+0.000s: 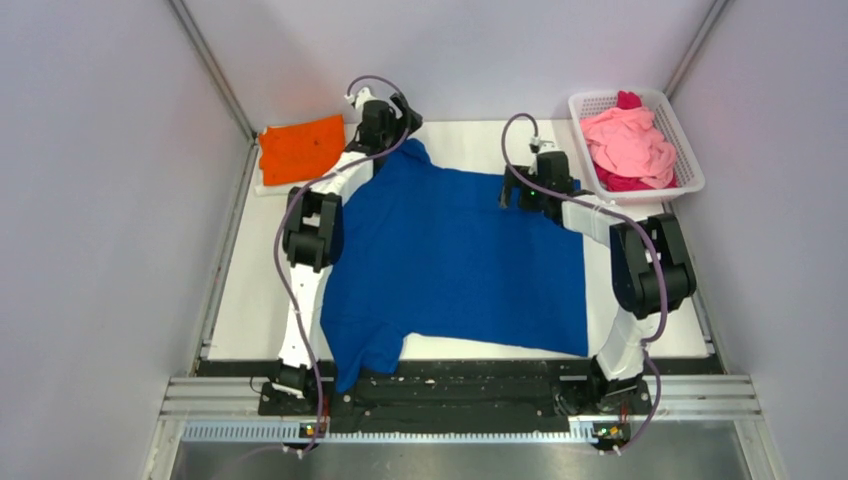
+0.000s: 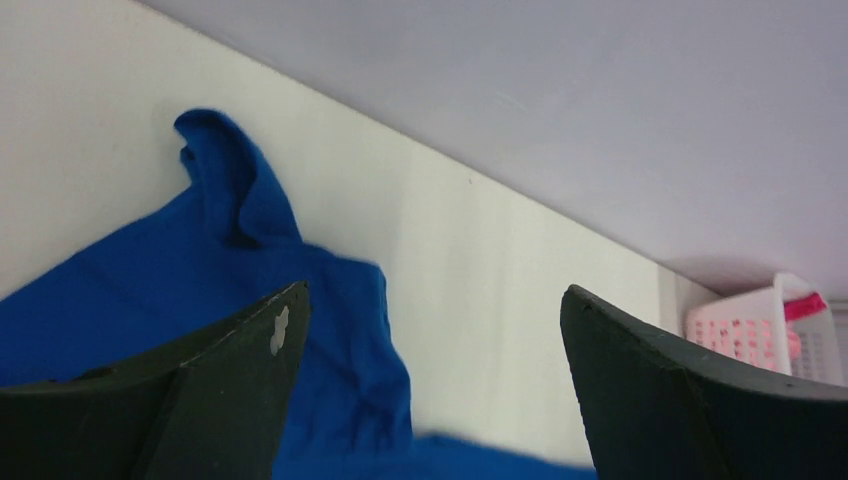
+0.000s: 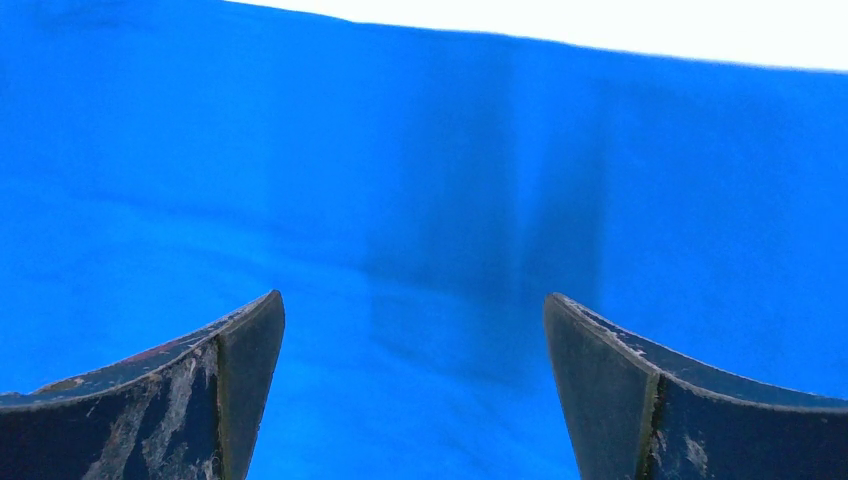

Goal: Fold and stack the t-shirts
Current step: Flatten out the tshirt

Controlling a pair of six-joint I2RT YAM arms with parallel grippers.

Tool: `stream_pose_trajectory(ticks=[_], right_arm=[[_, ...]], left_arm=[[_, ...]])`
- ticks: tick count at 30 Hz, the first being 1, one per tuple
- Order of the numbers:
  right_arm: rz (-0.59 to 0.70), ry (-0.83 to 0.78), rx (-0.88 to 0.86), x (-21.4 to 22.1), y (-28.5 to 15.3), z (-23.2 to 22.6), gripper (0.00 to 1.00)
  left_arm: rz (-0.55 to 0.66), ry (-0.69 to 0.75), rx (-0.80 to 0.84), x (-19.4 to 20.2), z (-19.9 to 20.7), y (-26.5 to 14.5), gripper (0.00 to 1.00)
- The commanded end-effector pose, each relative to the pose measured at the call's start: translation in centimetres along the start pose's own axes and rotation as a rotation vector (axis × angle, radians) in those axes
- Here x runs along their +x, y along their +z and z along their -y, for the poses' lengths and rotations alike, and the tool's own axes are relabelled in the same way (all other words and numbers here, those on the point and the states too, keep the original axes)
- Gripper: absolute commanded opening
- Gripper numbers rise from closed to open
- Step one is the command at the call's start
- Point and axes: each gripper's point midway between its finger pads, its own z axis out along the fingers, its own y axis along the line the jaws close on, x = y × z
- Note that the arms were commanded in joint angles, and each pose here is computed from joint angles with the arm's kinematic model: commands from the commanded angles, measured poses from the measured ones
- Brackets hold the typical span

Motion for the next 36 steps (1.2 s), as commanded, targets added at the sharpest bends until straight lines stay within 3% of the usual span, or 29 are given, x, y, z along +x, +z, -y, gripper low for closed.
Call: stream_pose_trajectory(ticks=[1, 5, 7, 12, 20, 27, 30, 36], right_arm=[[0.144, -0.248, -0.151, -6.4, -0.4, -8.1, 0.99], [0.149, -0.539, -0.277, -7.1, 3.2, -13.2, 0.98], [0.169, -0.585, -0.309, -8.7, 4.8, -15.3, 0.96], [0.173, -0.535, -0.429, -10.3, 9.0, -19.1, 0.89], [0.203, -0.412, -0.53, -10.1, 13.9, -22.7, 0.82], [0.194, -0.329, -0.593, -8.7, 15.0, -24.0, 0.71], [0.182, -0.316, -0.613, -8.0, 15.0, -24.6, 0.7], [0.14, -0.344, -0.589, -6.0, 15.1, -25.6, 0.69]], left_arm=[[0.024, 0.061, 0.063, -5.0, 5.1, -7.8, 0.99], [-0.068, 0.062, -0.055, -1.5, 0.5, -12.5, 0.99], [-0.116, 0.059, -0.08, 0.3, -1.1, -14.4, 0.99], [-0.216, 0.054, -0.178, 3.6, -4.9, -17.1, 0.99], [-0.375, 0.101, -0.33, 7.2, -9.1, -18.1, 0.98], [-0.511, 0.089, -0.43, 11.8, -13.2, -22.1, 0.97], [-0.591, 0.073, -0.445, 14.0, -14.3, -25.0, 0.96], [-0.632, 0.108, -0.489, 15.1, -15.7, -29.8, 0.95]])
